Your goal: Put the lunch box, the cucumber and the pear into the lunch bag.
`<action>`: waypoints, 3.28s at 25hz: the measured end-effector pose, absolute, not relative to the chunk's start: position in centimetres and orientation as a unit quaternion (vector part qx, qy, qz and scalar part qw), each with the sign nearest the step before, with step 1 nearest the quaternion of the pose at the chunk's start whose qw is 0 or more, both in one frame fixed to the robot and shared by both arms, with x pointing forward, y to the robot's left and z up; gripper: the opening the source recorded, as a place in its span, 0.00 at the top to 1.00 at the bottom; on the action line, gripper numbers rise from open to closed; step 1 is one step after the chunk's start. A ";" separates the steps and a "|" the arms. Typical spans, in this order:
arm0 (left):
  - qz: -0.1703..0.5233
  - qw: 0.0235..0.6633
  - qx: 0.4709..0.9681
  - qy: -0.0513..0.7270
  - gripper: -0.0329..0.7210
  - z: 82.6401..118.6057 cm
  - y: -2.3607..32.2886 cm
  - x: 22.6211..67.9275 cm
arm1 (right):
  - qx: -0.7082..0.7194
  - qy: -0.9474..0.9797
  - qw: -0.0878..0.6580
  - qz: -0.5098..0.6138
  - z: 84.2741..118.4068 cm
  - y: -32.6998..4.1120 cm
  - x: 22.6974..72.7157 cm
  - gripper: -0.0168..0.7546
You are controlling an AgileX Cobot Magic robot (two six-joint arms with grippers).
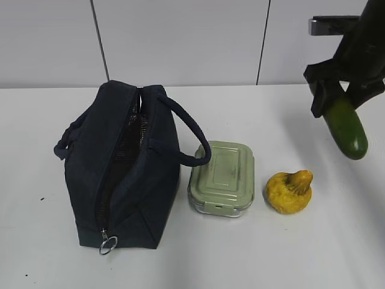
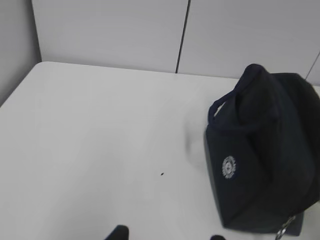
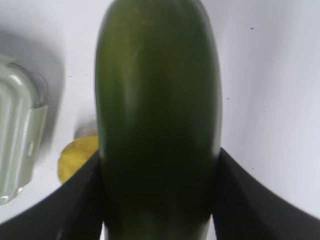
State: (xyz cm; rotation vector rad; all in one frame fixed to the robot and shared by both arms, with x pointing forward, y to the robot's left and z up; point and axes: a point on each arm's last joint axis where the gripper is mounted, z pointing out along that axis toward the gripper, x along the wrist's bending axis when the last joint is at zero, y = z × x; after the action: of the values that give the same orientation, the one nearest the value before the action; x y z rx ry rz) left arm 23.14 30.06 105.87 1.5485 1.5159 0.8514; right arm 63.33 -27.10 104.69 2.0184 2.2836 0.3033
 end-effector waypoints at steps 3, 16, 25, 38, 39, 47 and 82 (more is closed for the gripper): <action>0.324 0.450 0.594 0.583 0.55 107.5 29.3 24.6 | 0.653 0.745 0.031 0.132 106.1 -26.6 62.8 0.43; 0.137 0.488 0.670 0.542 0.35 107.2 24.9 36.6 | 0.607 0.764 -0.014 0.217 108.8 -23.1 61.3 0.43; 0.055 0.457 0.718 0.522 0.36 103.8 22.2 42.5 | 0.541 0.805 -0.014 0.244 109.0 -16.9 60.2 0.43; -0.002 0.375 0.743 0.554 0.75 99.3 21.1 47.4 | 0.499 0.803 -0.055 0.320 109.9 -12.9 59.3 0.43; -0.004 0.376 0.741 0.556 0.84 99.2 21.1 47.4 | 0.494 0.799 -0.064 0.336 110.1 -12.6 59.3 0.43; -0.046 0.431 0.666 0.607 0.98 100.0 20.5 47.9 | 0.462 0.732 -0.162 0.473 111.8 -10.2 59.6 0.43; -0.056 0.452 0.638 0.621 0.98 100.0 20.2 48.4 | 0.493 0.683 -0.281 0.460 100.3 -6.7 64.2 0.23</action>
State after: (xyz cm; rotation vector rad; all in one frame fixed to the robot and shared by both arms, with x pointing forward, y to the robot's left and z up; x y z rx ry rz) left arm 48.40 20.24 100.05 1.5750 1.5340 -0.1395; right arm 64.21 -6.68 100.25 1.9061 2.6409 1.7812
